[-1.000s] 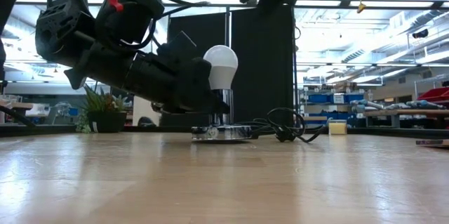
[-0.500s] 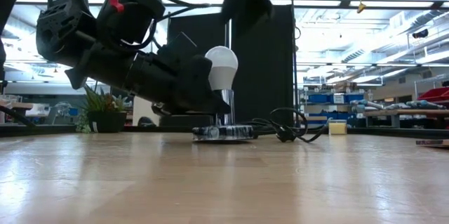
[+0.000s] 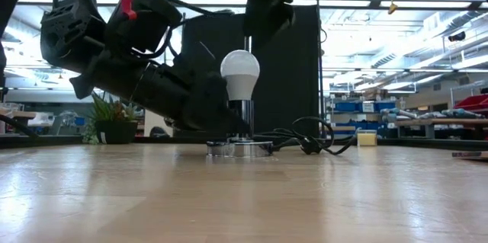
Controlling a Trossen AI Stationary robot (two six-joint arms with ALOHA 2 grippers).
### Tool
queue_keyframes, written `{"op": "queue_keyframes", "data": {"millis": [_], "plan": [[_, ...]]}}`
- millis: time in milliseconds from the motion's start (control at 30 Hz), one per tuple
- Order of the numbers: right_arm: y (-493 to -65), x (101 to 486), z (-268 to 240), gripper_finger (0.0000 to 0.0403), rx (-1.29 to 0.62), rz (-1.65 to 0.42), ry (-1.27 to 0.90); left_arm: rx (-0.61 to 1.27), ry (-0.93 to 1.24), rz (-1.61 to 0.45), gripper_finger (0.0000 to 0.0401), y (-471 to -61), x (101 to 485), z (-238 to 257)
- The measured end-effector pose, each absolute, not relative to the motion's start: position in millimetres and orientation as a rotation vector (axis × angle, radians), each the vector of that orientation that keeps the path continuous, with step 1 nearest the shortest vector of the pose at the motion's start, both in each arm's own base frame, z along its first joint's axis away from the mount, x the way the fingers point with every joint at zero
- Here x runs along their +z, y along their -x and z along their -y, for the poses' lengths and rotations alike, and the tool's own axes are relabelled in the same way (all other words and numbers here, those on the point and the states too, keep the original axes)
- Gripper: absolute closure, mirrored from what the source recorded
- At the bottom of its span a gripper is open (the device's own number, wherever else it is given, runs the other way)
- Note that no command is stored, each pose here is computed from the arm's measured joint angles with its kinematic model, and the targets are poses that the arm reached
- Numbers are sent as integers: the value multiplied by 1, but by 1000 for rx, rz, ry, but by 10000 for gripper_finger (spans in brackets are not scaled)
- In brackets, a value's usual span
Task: Screw lightbulb
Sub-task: Remove the white lightbulb from the silver lamp
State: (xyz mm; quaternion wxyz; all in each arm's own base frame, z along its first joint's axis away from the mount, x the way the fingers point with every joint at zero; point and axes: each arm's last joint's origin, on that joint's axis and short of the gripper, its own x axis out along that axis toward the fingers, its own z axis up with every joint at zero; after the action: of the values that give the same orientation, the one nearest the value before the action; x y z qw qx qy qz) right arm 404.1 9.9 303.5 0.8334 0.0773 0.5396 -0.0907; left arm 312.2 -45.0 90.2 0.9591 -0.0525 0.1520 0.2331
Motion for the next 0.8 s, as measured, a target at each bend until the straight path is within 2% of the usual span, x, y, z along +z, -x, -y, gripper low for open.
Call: {"op": "queue_keyframes", "data": {"millis": [233, 433, 800], "plan": [[-406, 311, -18, 82, -212, -1101, -240, 473, 128, -301, 140, -312, 90, 45], [-405, 315, -14, 82, -256, -1092, -220, 481, 125, -296, 135, -312, 91, 45], [-397, 316, -22, 82, -119, -1156, -87, 439, 9, -295, 117, -311, 99, 53]]}}
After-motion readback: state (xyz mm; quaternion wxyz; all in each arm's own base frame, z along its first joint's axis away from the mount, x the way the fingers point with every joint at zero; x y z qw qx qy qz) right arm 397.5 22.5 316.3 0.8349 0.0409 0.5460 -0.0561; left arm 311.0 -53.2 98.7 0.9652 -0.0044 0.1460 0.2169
